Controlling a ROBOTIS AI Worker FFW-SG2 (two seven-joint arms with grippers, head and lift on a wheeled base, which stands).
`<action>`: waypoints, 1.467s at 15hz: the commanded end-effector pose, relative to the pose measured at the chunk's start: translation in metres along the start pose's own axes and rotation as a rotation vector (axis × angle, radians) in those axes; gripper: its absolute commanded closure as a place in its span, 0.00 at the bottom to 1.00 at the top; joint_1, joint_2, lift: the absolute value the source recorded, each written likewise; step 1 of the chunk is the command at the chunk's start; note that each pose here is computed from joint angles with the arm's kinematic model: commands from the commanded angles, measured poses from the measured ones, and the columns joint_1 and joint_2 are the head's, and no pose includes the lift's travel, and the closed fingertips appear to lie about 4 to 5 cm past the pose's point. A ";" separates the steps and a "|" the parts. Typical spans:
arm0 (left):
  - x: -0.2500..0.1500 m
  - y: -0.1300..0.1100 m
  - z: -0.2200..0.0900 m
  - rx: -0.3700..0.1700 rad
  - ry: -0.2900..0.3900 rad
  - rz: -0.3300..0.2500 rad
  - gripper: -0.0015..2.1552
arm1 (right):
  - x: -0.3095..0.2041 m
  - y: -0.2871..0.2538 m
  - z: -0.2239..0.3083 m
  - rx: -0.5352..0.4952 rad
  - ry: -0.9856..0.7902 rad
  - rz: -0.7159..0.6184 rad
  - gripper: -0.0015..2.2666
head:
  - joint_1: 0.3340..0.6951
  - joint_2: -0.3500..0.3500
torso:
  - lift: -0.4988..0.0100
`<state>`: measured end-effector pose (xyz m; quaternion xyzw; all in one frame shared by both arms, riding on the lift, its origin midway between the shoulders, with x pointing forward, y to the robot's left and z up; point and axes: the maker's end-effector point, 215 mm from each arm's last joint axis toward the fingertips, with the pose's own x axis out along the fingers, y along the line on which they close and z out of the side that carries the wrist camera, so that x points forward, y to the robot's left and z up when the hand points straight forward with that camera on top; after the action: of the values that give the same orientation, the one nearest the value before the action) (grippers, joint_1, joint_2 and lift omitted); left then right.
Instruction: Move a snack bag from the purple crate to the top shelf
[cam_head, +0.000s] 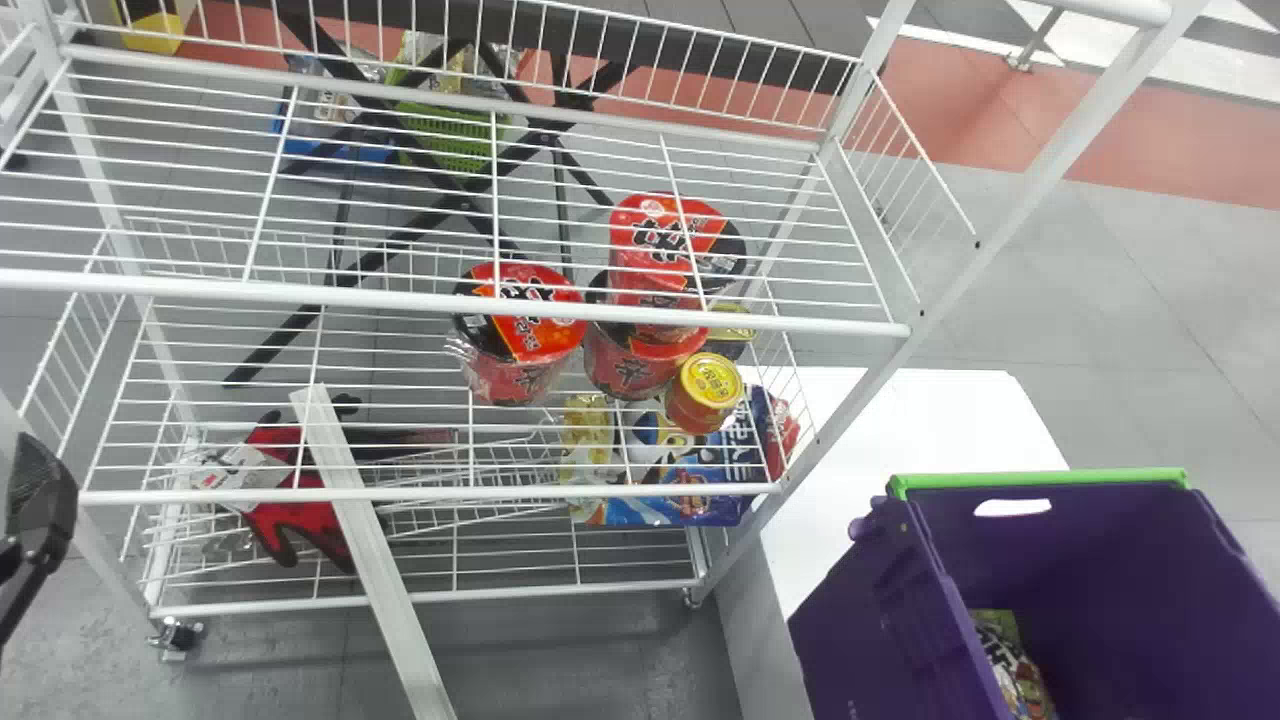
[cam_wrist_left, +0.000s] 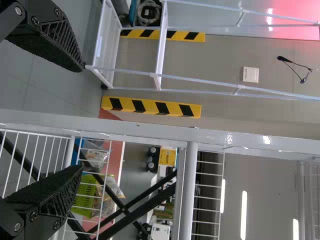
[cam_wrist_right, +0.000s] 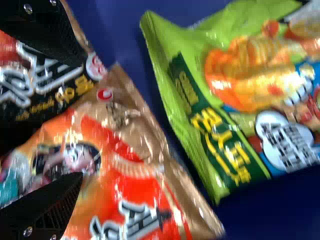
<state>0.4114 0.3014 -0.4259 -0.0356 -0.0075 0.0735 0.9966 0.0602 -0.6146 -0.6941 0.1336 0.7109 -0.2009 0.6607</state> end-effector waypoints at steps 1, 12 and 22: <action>0.000 0.001 0.000 0.001 0.000 0.003 0.07 | 0.004 0.002 0.001 -0.014 -0.020 0.007 0.00 | 1.00 0.00 | 0.09; -0.003 0.001 0.001 -0.002 -0.007 0.003 0.06 | -0.007 -0.030 0.001 0.013 0.016 -0.125 0.00 | 1.00 0.00 | 0.09; -0.004 0.005 -0.001 0.001 -0.006 0.006 0.07 | 0.007 -0.030 -0.008 -0.059 0.033 -0.168 0.00 | 1.00 0.00 | 0.09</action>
<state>0.4077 0.3051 -0.4262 -0.0345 -0.0107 0.0767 0.9964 0.0394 -0.6397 -0.6943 0.0625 0.7351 -0.2372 0.6320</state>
